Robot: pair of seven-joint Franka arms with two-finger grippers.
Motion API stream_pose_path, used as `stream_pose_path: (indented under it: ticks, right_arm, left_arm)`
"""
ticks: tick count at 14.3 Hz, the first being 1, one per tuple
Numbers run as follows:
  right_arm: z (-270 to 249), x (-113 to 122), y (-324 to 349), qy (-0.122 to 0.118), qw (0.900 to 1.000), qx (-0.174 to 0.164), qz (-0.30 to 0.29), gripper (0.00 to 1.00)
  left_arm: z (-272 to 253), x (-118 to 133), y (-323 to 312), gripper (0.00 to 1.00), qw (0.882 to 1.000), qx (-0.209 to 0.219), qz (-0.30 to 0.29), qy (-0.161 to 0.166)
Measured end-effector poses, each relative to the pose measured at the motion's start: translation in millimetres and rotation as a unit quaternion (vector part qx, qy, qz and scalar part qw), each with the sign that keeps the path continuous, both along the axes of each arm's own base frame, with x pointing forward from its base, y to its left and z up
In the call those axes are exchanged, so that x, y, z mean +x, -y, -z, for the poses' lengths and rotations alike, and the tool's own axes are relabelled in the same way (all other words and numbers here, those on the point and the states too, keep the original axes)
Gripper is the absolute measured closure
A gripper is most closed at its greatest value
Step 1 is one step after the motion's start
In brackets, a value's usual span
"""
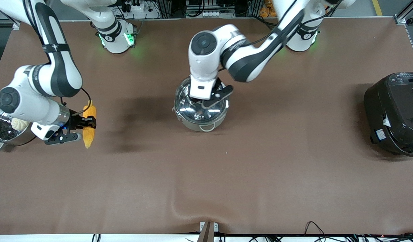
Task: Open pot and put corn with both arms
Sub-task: 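Lift the glass lid with the left gripper while the right gripper lifts the corn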
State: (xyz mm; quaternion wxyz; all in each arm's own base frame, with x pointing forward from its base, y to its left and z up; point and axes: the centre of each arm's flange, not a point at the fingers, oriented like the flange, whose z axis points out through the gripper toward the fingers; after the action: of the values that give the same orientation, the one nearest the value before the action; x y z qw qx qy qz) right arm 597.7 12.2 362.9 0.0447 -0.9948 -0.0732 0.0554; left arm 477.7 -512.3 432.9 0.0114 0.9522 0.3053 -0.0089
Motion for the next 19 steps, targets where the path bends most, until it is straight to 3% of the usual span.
stream_pose_path:
  ticks: [5,7,11,16,19]
  right_arm:
    - [-59,8,-58,-0.029,0.999,-0.008,0.038,0.65]
    - [-80,3,-103,-0.034,0.998,-0.016,0.055,0.65]
    - [-109,-22,-194,-0.031,0.996,-0.029,0.073,0.65]
    - [-112,-74,-305,-0.028,0.994,-0.042,0.1,0.65]
    - [-110,-103,-355,-0.019,0.994,-0.038,0.099,0.65]
  left_arm:
    - [-82,49,-110,0.52,0.999,0.028,0.007,0.018]
    - [-78,78,-165,0.52,0.999,0.034,0.02,0.007]
    - [-16,124,-295,0.52,0.996,0.05,0.055,-0.054]
    - [67,126,-400,0.52,0.994,0.042,0.047,-0.094]
    - [121,108,-421,0.52,0.995,0.032,0.035,-0.086]
